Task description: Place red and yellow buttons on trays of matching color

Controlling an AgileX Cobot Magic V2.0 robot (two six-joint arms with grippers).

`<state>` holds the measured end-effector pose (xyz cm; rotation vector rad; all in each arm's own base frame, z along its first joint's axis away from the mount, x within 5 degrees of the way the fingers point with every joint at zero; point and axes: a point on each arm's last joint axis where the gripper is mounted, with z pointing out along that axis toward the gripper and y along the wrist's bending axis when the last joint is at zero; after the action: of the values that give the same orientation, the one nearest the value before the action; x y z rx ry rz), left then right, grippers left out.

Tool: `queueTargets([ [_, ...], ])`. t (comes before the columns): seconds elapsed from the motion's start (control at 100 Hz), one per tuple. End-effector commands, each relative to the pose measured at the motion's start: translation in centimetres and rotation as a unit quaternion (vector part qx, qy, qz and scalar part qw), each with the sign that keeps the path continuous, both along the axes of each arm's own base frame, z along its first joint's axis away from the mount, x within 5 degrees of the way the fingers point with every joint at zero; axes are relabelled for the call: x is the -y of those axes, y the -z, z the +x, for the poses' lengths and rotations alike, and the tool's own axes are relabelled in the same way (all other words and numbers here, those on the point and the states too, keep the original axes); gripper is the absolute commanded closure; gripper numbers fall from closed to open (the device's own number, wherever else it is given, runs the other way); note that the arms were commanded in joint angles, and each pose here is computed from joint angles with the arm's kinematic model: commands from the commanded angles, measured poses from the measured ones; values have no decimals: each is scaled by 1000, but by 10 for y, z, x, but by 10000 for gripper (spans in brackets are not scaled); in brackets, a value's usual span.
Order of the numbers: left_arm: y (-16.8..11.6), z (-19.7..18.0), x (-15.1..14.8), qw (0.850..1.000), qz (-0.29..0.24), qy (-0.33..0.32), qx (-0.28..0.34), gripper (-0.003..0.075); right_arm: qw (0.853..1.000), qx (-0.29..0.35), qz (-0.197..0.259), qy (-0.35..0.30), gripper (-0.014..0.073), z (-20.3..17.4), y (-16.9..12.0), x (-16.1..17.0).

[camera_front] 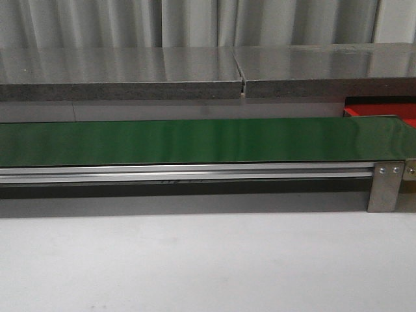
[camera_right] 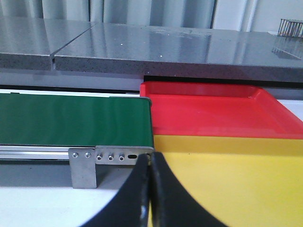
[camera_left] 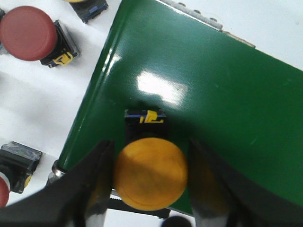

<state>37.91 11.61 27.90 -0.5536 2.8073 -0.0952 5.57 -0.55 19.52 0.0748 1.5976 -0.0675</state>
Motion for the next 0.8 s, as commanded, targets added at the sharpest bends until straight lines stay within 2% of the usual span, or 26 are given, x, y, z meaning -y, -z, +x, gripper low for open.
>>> queueTargets([
  [0.0, -29, -1, 5, 998, 4, 3, 56, 484, 999, 43, -8, -2, 661, -1, -10, -1],
  [0.17, -37, 2, 8, 997, -4, 17, 74, 275, 999, 43, -8, -2, 661, -1, -10, -1],
  [0.22, -42, 3, 9, 997, -6, 18, 81, 240, 999, 43, -8, -2, 661, -1, -10, -1],
  [0.53, -82, -5, 14, 991, -3, 27, 130, 239, 999, 43, -8, -2, 661, -1, -10, -1],
  [0.79, -100, -25, 18, 989, 12, 26, 144, 239, 999, 43, -8, -2, 661, -1, -10, -1],
])
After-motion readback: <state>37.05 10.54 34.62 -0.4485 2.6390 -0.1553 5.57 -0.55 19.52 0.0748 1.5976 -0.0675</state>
